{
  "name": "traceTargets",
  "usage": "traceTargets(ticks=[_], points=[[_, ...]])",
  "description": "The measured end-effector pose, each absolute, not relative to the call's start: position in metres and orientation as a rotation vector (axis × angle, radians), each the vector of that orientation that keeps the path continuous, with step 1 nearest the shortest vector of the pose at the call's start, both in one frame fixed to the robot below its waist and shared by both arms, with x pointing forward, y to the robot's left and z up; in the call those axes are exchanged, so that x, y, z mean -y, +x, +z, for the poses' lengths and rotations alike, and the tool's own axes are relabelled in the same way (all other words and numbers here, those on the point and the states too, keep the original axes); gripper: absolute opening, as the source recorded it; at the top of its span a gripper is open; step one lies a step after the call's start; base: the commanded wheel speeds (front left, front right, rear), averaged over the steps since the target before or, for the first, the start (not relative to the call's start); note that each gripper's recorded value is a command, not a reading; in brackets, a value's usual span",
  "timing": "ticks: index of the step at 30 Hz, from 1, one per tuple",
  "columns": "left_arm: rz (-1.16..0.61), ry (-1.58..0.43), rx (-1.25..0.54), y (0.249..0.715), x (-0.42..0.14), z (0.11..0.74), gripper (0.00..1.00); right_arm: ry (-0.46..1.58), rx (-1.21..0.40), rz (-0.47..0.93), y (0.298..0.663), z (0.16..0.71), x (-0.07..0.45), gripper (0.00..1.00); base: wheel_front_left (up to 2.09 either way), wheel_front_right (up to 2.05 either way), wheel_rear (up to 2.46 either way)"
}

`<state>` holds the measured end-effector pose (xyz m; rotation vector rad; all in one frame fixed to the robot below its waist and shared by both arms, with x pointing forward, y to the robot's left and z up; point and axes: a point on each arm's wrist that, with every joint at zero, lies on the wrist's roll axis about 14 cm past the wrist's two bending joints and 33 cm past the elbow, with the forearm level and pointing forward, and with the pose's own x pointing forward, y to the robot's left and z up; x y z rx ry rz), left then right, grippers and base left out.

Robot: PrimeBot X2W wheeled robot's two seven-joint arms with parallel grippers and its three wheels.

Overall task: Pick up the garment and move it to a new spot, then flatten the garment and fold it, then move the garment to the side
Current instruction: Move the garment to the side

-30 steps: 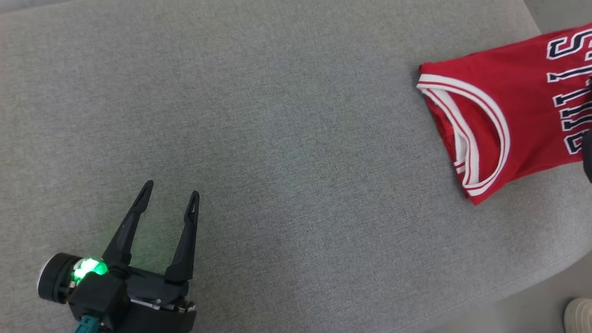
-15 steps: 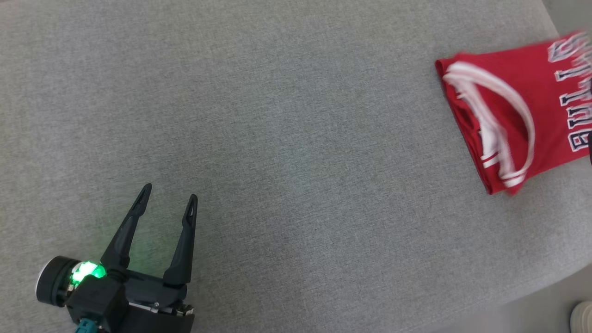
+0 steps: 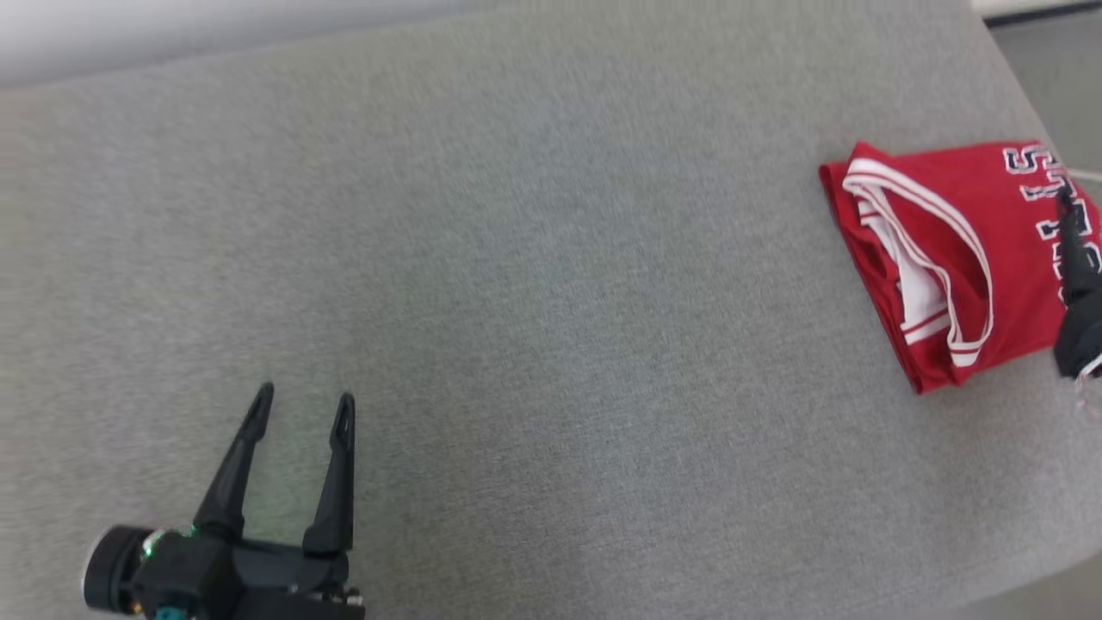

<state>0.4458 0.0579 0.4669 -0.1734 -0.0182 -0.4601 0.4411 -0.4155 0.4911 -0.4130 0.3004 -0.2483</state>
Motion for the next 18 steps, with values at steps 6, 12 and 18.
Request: traceTargets(ticks=[6,12,18], points=[[-0.349,-0.162,0.023,0.427,-0.091,0.478,1.0,-0.3,-0.145,-0.176,0.432,0.5,0.365,1.0,0.0,0.0,0.0],[-0.254,-0.149,0.006,0.401,-0.119,0.479,1.0,-0.195,-0.087,-0.085,0.408,0.489,0.305,1.0,0.0,0.0,0.0],[-0.18,-0.142,0.022,0.378,-0.141,0.487,1.0,-0.109,-0.026,-0.003,0.388,0.491,0.251,1.0,0.0,0.0,0.0]])
